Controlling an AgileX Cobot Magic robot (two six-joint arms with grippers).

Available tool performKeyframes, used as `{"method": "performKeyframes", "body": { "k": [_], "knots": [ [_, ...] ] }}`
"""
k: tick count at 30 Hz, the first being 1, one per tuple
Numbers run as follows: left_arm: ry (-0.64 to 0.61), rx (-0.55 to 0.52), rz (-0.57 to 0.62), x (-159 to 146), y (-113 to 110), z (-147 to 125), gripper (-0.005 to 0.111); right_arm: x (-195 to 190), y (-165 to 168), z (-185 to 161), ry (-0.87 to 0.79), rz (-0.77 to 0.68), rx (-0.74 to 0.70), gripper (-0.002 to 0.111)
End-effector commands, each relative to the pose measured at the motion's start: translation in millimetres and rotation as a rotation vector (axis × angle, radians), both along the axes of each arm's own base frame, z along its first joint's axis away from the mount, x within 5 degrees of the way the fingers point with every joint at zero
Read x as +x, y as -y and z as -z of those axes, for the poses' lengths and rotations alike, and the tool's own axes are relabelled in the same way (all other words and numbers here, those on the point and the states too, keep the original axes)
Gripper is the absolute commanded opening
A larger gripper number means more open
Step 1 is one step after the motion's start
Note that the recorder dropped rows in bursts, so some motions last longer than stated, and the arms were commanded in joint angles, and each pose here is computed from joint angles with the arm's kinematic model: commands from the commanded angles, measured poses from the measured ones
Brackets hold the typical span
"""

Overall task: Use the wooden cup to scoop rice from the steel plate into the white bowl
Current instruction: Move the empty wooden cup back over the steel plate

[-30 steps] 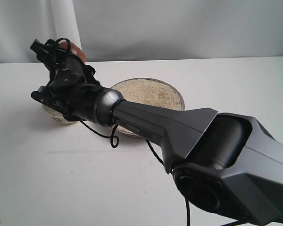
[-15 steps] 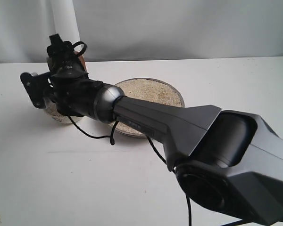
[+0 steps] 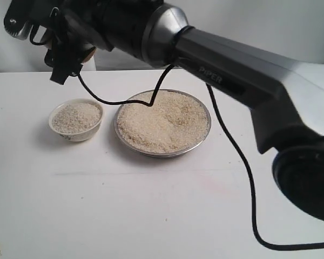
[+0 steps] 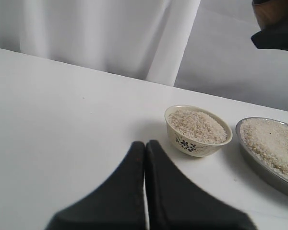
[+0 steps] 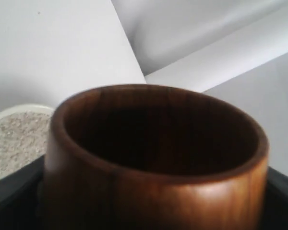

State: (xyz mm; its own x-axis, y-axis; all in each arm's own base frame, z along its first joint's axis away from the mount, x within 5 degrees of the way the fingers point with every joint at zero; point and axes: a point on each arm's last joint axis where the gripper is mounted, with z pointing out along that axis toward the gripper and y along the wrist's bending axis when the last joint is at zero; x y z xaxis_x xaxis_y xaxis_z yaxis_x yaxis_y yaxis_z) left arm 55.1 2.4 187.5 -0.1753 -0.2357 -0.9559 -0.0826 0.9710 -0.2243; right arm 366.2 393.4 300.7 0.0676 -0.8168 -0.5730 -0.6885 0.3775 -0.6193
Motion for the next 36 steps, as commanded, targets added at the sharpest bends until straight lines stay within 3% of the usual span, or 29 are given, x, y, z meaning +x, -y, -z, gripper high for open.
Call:
{"method": "performKeyframes", "body": {
  "k": [1, 9, 11, 17, 23, 36],
  "knots": [
    [0.012, -0.005, 0.004, -0.1, 0.3, -1.6, 0.000, -11.8, 9.6, -11.1, -0.053, -0.007, -0.011, 0.000],
    [0.012, -0.005, 0.004, -0.1, 0.3, -1.6, 0.000, -33.4, 21.4, -7.8, -0.132, -0.051, 0.064, 0.000],
    [0.012, -0.005, 0.004, -0.1, 0.3, -1.6, 0.000, -32.8, 34.7, -6.5, -0.178, -0.058, 0.141, 0.000],
    [0.012, -0.005, 0.004, -0.1, 0.3, -1.6, 0.000, -48.9, 97.3, 14.0, -0.021, -0.074, 0.252, 0.000],
    [0.012, -0.005, 0.004, -0.1, 0.3, -1.6, 0.000, -55.2, 149.8, 39.4, -0.035, -0.009, 0.264, 0.000],
    [0.012, -0.005, 0.004, -0.1, 0.3, -1.6, 0.000, -36.5, 175.4, 49.4, -0.088, 0.005, 0.267, 0.000]
  ]
}}
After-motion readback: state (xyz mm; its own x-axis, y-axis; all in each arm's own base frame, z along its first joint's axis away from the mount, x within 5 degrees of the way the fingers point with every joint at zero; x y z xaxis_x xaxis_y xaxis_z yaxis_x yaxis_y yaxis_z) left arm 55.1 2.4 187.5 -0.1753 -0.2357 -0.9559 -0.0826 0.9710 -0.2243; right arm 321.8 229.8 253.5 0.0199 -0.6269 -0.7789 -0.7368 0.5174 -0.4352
